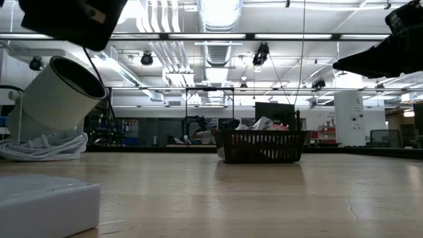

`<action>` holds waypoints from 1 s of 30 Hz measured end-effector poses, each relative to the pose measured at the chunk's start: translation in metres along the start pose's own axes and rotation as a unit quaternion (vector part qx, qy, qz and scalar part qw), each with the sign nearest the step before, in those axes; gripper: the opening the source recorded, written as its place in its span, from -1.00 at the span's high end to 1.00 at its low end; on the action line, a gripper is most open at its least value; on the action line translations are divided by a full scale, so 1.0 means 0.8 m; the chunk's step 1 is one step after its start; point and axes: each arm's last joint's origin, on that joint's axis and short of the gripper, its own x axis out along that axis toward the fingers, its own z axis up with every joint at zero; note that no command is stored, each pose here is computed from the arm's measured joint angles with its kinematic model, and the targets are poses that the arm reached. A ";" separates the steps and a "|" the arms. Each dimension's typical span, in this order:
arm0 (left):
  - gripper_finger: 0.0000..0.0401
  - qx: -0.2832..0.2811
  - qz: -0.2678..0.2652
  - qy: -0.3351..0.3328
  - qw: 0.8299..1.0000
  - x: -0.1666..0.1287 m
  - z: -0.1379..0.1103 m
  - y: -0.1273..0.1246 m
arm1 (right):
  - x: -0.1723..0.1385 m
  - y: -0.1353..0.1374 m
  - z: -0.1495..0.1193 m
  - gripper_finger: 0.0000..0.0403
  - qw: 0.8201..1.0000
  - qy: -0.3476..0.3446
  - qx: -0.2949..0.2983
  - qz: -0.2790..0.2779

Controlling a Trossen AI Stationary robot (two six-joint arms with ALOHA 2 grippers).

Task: Pick & Place Office items
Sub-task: Put the white digital timer into the blue bin

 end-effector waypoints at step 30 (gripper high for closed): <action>0.04 -0.025 -0.013 0.027 0.999 0.044 -0.034 -0.003 | 0.000 0.000 0.000 -0.08 1.000 0.000 0.000 0.000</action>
